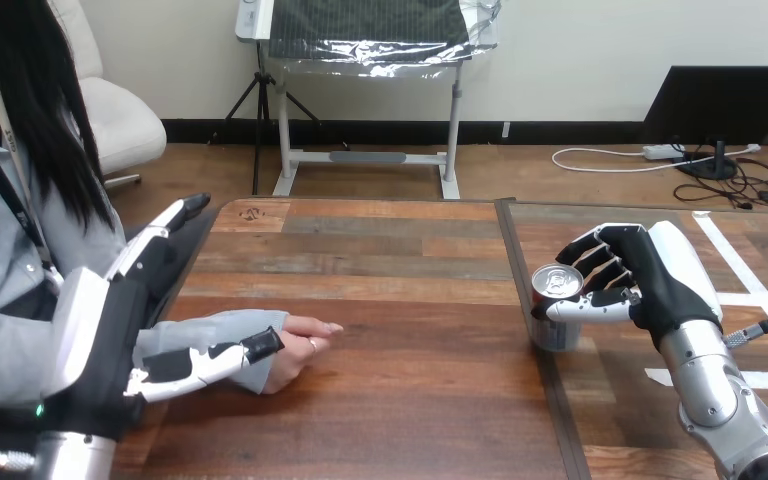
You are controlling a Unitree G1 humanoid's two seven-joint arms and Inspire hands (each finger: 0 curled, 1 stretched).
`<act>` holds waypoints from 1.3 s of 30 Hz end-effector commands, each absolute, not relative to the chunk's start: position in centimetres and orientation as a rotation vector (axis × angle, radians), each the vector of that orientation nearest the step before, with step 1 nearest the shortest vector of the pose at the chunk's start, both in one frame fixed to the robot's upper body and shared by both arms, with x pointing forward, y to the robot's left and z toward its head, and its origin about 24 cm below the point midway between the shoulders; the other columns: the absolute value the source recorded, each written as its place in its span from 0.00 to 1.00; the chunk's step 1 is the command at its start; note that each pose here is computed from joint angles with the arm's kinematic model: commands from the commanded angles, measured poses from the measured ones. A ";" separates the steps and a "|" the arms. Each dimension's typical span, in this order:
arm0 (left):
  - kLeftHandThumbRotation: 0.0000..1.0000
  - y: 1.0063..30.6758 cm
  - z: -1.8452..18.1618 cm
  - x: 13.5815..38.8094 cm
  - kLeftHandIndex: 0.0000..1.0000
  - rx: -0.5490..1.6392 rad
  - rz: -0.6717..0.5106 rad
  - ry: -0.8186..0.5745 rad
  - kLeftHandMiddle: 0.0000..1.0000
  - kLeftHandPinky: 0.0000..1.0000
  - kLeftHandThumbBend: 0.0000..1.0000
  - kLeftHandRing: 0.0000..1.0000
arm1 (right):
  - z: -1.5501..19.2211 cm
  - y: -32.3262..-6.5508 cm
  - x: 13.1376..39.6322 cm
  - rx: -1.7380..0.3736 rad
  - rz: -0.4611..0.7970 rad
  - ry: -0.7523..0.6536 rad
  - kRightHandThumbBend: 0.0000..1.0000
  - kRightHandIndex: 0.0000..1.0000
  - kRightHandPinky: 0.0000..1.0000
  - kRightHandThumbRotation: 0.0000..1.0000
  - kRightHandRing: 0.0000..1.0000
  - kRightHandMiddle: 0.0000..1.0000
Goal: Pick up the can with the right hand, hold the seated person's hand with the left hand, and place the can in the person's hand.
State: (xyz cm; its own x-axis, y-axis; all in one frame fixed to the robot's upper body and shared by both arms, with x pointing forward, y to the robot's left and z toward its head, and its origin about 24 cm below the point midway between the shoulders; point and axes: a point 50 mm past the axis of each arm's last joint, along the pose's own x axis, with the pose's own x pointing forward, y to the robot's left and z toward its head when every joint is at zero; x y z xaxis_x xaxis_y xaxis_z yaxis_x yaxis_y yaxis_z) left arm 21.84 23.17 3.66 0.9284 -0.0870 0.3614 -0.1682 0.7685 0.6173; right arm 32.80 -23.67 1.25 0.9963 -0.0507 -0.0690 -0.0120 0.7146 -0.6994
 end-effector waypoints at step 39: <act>0.32 23.7 6.6 24.7 0.90 0.927 -0.063 -0.423 0.90 0.79 1.00 0.89 | 4.4 -22.2 34.8 -0.723 -0.034 -0.058 0.81 0.54 0.43 0.00 0.46 0.52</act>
State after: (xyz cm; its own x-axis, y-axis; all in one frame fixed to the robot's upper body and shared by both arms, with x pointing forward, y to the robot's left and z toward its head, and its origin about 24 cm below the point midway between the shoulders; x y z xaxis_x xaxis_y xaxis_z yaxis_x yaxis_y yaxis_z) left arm 22.76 23.99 3.98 0.9516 -0.1639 0.2598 -0.0907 0.6582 0.7473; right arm 32.81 -23.43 1.15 0.9963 -0.0426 -0.0748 -0.0214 0.7188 -0.6948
